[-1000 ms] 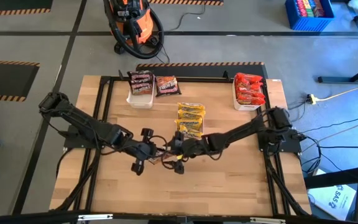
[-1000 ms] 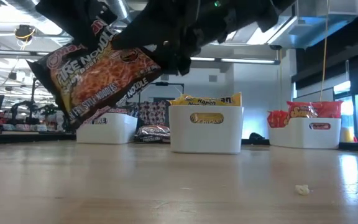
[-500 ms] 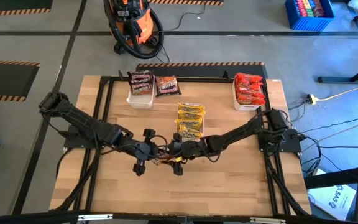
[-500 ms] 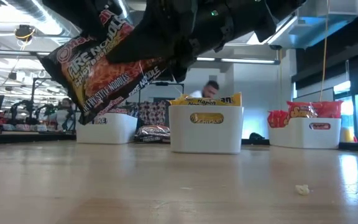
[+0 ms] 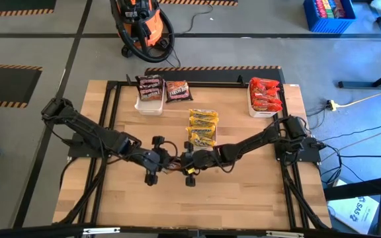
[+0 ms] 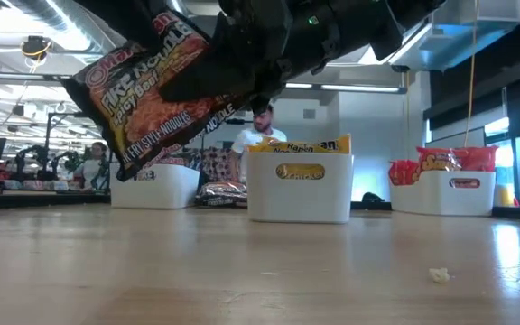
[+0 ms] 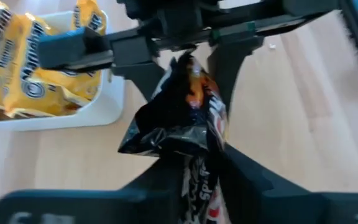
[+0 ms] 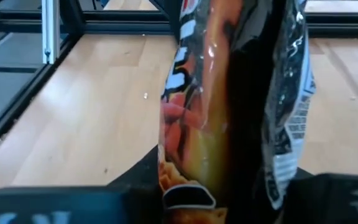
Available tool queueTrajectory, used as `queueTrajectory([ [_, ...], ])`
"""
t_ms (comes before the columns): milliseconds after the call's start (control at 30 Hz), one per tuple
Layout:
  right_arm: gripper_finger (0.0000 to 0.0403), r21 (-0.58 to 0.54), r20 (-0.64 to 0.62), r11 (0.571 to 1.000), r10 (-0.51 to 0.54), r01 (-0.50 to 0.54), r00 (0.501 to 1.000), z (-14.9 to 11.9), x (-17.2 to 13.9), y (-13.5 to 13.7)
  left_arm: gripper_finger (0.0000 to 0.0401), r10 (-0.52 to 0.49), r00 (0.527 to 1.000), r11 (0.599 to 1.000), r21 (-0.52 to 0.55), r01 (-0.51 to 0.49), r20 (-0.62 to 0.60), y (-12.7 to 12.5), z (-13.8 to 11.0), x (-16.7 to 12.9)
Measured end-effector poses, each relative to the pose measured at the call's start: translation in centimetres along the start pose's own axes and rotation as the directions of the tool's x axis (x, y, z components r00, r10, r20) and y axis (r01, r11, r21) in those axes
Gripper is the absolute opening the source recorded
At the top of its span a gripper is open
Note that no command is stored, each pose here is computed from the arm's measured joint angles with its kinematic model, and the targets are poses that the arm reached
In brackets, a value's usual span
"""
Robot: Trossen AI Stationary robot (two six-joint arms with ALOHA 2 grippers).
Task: Sort Maruchan noodles
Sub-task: Put the black noodle pack into the white left bin
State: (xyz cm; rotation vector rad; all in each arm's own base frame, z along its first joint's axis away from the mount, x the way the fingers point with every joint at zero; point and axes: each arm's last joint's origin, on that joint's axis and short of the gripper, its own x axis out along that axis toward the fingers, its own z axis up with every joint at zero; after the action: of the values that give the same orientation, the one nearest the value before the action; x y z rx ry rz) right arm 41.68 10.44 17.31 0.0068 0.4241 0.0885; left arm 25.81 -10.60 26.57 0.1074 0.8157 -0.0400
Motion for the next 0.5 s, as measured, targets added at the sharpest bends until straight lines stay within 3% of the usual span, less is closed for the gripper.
queueTrajectory([
  [100, 0.0116, -0.038, -0.001, 0.999, -0.020, 0.020, 1.000, -0.1, -0.1, 0.3, 0.0125, -0.028, 1.000, 0.999, -0.031, 0.027, -0.006, -0.1, 0.0, 0.0],
  [267, 0.0112, -0.123, -0.002, 0.981, -0.149, 0.148, 0.989, -0.2, -0.3, 0.7, 0.0183, -0.017, 1.000, 0.997, -0.073, 0.018, 0.008, 0.4, 0.0, -0.8],
  [500, 0.0112, -0.145, 0.007, 0.979, -0.144, 0.144, 0.990, 0.0, -0.6, 1.4, 0.0203, 0.004, 1.000, 0.991, -0.133, 0.000, 0.025, 1.5, -0.2, -3.1],
])
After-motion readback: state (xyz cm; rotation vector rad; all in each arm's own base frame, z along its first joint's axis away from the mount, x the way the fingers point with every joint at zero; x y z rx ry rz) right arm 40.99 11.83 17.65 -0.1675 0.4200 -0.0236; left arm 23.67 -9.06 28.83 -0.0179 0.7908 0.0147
